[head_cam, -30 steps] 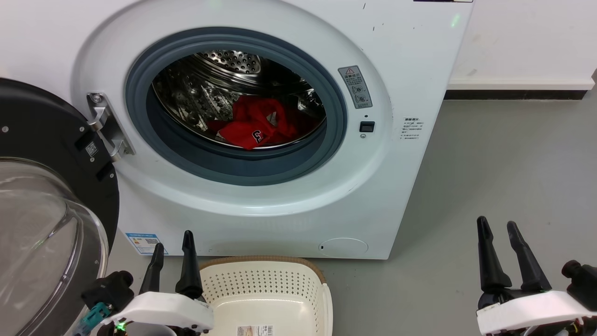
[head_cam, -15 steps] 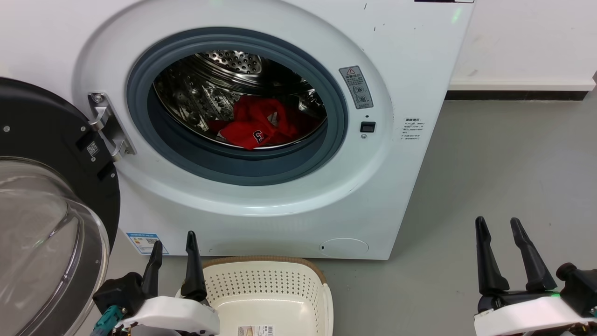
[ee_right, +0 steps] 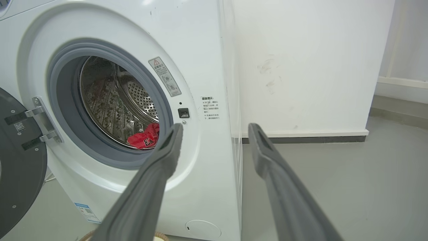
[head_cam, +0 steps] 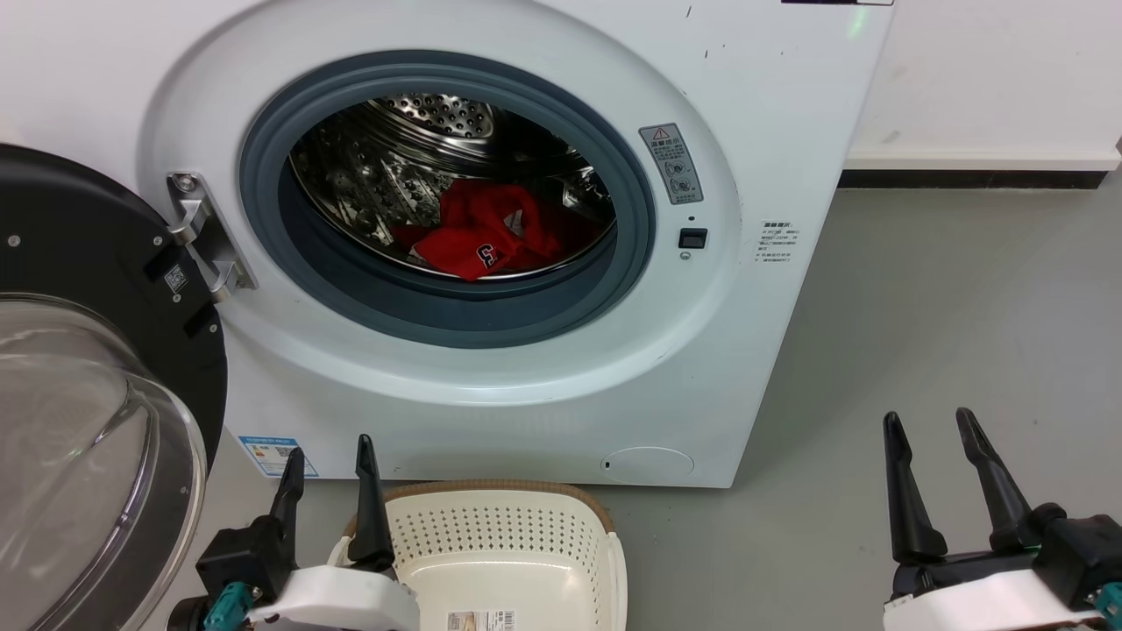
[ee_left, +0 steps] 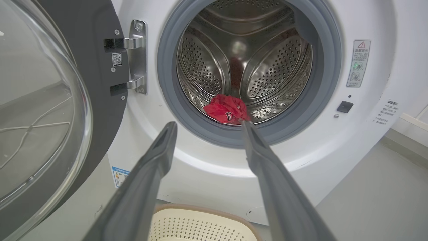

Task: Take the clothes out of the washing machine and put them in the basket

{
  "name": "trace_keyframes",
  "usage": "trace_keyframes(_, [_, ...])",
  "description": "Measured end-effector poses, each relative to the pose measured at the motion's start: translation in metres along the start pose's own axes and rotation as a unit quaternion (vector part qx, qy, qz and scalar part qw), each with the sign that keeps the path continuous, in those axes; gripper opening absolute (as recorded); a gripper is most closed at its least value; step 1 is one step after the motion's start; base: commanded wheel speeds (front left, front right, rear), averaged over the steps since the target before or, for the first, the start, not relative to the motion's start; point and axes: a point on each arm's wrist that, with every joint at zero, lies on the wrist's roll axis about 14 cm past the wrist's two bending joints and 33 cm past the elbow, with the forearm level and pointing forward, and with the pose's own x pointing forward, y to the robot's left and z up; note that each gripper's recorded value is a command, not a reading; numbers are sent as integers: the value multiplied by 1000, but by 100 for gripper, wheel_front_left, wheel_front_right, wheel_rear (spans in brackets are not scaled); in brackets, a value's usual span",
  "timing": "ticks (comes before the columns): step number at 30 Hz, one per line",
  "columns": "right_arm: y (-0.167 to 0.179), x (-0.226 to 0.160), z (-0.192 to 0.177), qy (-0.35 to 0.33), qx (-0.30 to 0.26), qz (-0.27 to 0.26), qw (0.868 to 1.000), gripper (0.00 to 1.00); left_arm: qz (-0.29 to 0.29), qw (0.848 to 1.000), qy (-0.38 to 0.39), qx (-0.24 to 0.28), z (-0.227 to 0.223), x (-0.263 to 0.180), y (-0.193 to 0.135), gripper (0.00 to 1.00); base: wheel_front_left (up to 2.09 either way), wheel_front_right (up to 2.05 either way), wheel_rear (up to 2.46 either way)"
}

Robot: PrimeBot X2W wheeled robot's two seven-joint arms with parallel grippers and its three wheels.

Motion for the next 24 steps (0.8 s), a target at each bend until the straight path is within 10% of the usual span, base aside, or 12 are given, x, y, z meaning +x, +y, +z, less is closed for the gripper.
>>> trace_keyframes(24, [11,-4,6,-15,-86,26,996,100,-11,996,-23,89,3,-6,-5,100,0,0,0])
